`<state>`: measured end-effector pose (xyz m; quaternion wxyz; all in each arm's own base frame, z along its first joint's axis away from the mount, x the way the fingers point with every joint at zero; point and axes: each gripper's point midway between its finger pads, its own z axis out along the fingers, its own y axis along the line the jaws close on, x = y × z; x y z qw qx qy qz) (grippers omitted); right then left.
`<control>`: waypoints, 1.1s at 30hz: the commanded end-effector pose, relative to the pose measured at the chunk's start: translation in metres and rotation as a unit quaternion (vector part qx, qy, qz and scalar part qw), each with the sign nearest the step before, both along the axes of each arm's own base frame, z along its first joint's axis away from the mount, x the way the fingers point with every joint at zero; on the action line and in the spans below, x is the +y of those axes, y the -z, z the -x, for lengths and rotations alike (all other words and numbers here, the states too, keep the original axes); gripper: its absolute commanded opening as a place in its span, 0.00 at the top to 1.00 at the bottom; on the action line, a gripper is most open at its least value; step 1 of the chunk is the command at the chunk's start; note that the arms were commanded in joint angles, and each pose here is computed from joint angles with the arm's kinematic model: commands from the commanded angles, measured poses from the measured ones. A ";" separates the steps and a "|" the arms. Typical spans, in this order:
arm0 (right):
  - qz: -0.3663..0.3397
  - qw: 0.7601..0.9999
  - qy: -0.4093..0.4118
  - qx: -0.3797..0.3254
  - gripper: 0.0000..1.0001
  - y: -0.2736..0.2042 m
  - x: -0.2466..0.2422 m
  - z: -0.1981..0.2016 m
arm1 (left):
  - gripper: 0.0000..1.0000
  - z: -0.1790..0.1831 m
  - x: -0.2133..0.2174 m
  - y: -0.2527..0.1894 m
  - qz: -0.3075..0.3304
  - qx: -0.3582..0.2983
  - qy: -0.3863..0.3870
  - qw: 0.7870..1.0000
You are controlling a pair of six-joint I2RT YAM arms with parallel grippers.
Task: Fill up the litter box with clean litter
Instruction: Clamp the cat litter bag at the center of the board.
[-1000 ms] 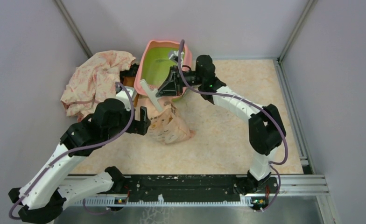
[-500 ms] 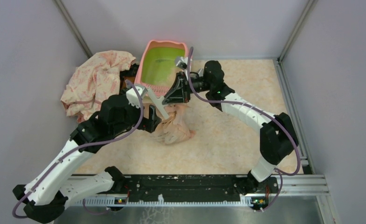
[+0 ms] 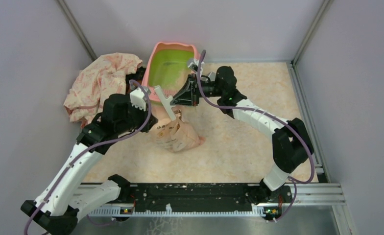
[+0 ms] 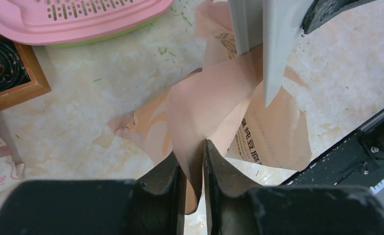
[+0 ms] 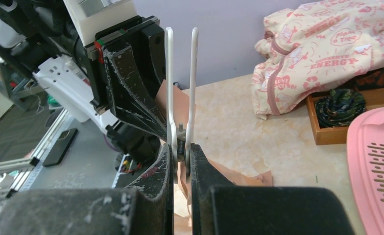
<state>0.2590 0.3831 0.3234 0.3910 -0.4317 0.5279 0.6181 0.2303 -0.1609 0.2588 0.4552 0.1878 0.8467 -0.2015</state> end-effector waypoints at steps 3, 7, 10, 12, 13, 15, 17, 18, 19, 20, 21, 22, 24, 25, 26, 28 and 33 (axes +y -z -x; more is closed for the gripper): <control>-0.058 0.994 0.078 -0.048 1.00 -0.046 -0.007 -0.012 | 0.81 -0.018 0.008 -0.022 0.018 -0.011 -0.022 1.000; -0.063 0.994 0.079 -0.046 1.00 -0.054 -0.006 -0.013 | 0.82 -0.029 0.022 -0.025 0.025 -0.008 -0.045 0.999; -0.064 0.994 0.077 -0.043 1.00 -0.056 -0.006 -0.013 | 0.83 -0.037 0.028 -0.031 0.044 -0.012 -0.048 0.998; -0.065 0.994 0.077 -0.042 1.00 -0.058 -0.005 -0.013 | 0.84 -0.040 0.029 -0.038 0.058 -0.016 -0.042 0.997; -0.067 0.994 0.078 -0.042 1.00 -0.060 -0.005 -0.013 | 0.84 -0.042 0.030 -0.041 0.064 -0.018 -0.040 0.997; -0.069 0.993 0.087 -0.039 1.00 -0.064 -0.005 -0.017 | 0.85 -0.046 0.030 -0.046 0.077 -0.019 -0.032 0.996; -0.071 0.990 0.116 -0.039 1.00 -0.070 -0.007 -0.027 | 0.86 -0.048 0.027 -0.049 0.094 -0.015 -0.019 0.995; -0.072 0.987 0.139 -0.036 1.00 -0.073 -0.008 -0.035 | 0.86 -0.048 0.025 -0.050 0.104 -0.013 -0.010 0.994; -0.073 0.983 0.163 -0.033 1.00 -0.075 -0.011 -0.044 | 0.86 -0.048 0.023 -0.051 0.112 -0.013 -0.003 0.994; -0.074 0.981 0.175 -0.031 1.00 -0.077 -0.013 -0.049 | 0.86 -0.048 0.021 -0.048 0.119 -0.009 0.004 0.993; -0.075 0.979 0.189 -0.027 1.00 -0.079 -0.015 -0.055 | 0.84 -0.045 0.017 -0.048 0.127 -0.007 0.019 0.992; -0.076 0.976 0.203 -0.026 1.00 -0.082 -0.017 -0.060 | 0.80 -0.043 0.014 -0.049 0.134 -0.007 0.030 0.990; -0.083 0.970 0.225 -0.026 1.00 -0.087 -0.025 -0.068 | 0.65 -0.038 0.008 -0.051 0.145 -0.006 0.051 0.988; -0.085 0.968 0.235 -0.024 1.00 -0.090 -0.029 -0.071 | 0.57 -0.035 0.006 -0.053 0.149 -0.010 0.059 0.987; -0.091 0.967 0.239 -0.023 1.00 -0.095 -0.034 -0.072 | 0.49 -0.032 0.004 -0.055 0.153 -0.012 0.068 0.986; -0.102 0.966 0.238 -0.024 1.00 -0.105 -0.042 -0.069 | 0.38 -0.026 0.002 -0.058 0.160 -0.013 0.077 0.984; -0.098 0.977 0.189 -0.026 1.00 -0.116 -0.046 -0.039 | 0.32 -0.010 -0.005 -0.061 0.180 -0.001 0.102 0.978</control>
